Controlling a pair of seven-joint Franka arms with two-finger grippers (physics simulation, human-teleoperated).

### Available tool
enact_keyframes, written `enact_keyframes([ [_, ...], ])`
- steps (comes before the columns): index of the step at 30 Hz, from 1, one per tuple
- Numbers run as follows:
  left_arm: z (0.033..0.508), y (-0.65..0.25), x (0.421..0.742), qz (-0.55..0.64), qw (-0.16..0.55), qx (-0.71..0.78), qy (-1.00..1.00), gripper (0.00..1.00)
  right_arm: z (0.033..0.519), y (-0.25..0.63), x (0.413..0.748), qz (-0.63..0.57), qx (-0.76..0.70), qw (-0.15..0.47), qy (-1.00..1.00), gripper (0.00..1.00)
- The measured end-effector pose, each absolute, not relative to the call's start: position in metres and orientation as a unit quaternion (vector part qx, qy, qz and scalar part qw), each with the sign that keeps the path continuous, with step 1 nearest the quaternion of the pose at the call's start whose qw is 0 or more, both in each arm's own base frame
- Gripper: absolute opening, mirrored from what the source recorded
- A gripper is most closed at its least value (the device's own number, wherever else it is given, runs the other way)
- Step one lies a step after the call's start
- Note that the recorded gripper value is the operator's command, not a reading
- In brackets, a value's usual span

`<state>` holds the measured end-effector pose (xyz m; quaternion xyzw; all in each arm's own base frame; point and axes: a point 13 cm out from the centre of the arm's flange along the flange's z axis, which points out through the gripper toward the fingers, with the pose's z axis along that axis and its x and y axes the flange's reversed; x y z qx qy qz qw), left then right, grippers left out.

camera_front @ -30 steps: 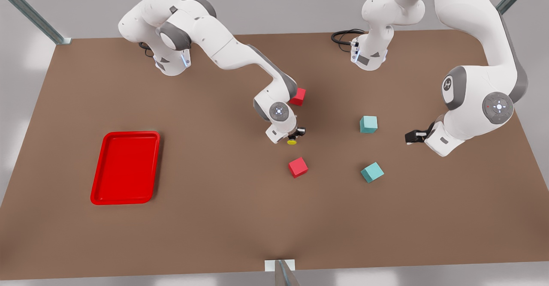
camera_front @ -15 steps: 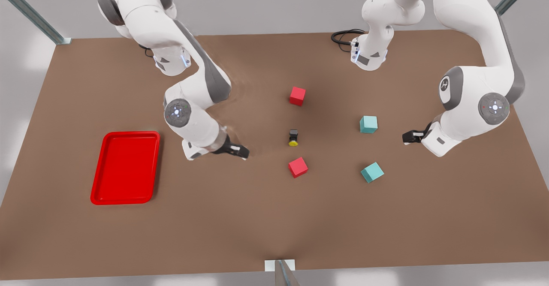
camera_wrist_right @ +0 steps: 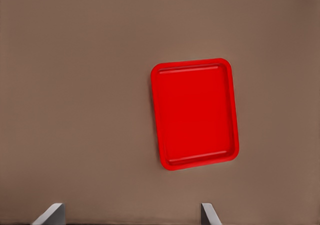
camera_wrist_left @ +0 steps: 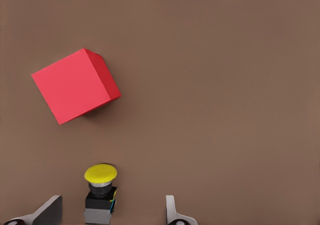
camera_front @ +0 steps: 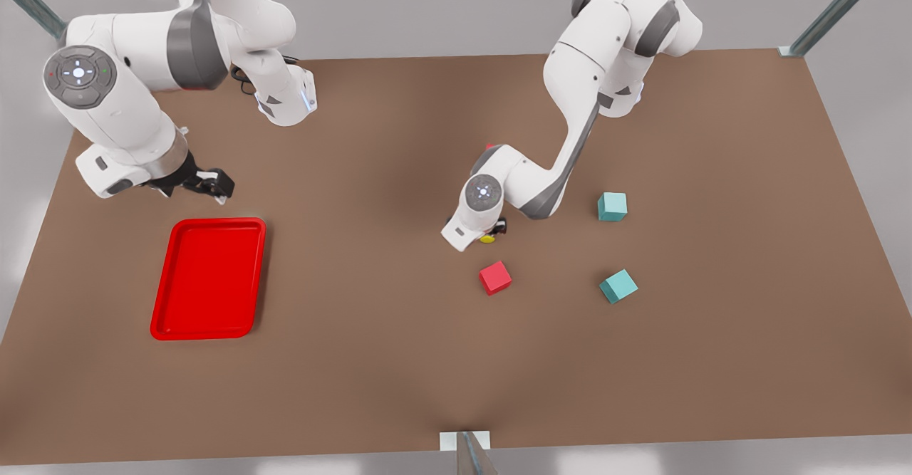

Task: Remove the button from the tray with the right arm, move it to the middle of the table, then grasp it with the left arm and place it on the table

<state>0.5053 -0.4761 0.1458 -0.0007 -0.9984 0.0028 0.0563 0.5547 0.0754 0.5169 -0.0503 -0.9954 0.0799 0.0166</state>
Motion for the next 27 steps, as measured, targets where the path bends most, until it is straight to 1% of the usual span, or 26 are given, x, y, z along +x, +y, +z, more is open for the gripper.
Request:
enact_keyframes([
  [2,0.123,-0.465,0.494,-0.023,0.054,0.002,-0.998,1.00,0.511,0.061,0.559,0.089,-0.044,0.027,-0.995,1.00],
  [4,0.082,-0.441,0.469,-0.052,0.065,-0.003,-0.997,1.00,0.510,0.041,0.561,0.091,-0.045,0.032,-0.994,1.00],
  [5,0.072,-0.433,0.464,-0.057,0.064,-0.006,-0.996,1.00,0.508,0.036,0.563,0.090,-0.043,0.036,-0.994,1.00],
  [6,0.067,-0.428,0.461,-0.059,0.062,-0.008,-0.996,1.00,0.493,0.034,0.570,0.089,-0.037,0.050,-0.994,1.00],
  [8,0.061,-0.424,0.459,-0.056,0.054,-0.010,-0.997,1.00,0.480,0.026,0.579,0.078,-0.034,0.065,-0.994,1.00],
  [10,0.060,-0.426,0.462,-0.046,0.045,-0.007,-0.998,1.00,0.474,0.021,0.580,0.070,-0.029,0.073,-0.994,1.00],
  [12,0.065,-0.430,0.466,-0.033,0.034,-0.004,-0.999,1.00,0.473,0.019,0.579,0.067,-0.022,0.077,-0.995,1.00],
  [20,0.048,-0.451,0.445,0.004,0.014,-0.008,-1.000,1.00,0.471,0.018,0.572,0.063,-0.004,0.094,-0.994,1.00],
  [27,0.042,-0.455,0.450,0.023,0.002,0.003,-1.000,1.00,0.471,0.017,0.570,0.062,0.006,0.099,-0.993,1.00],
])
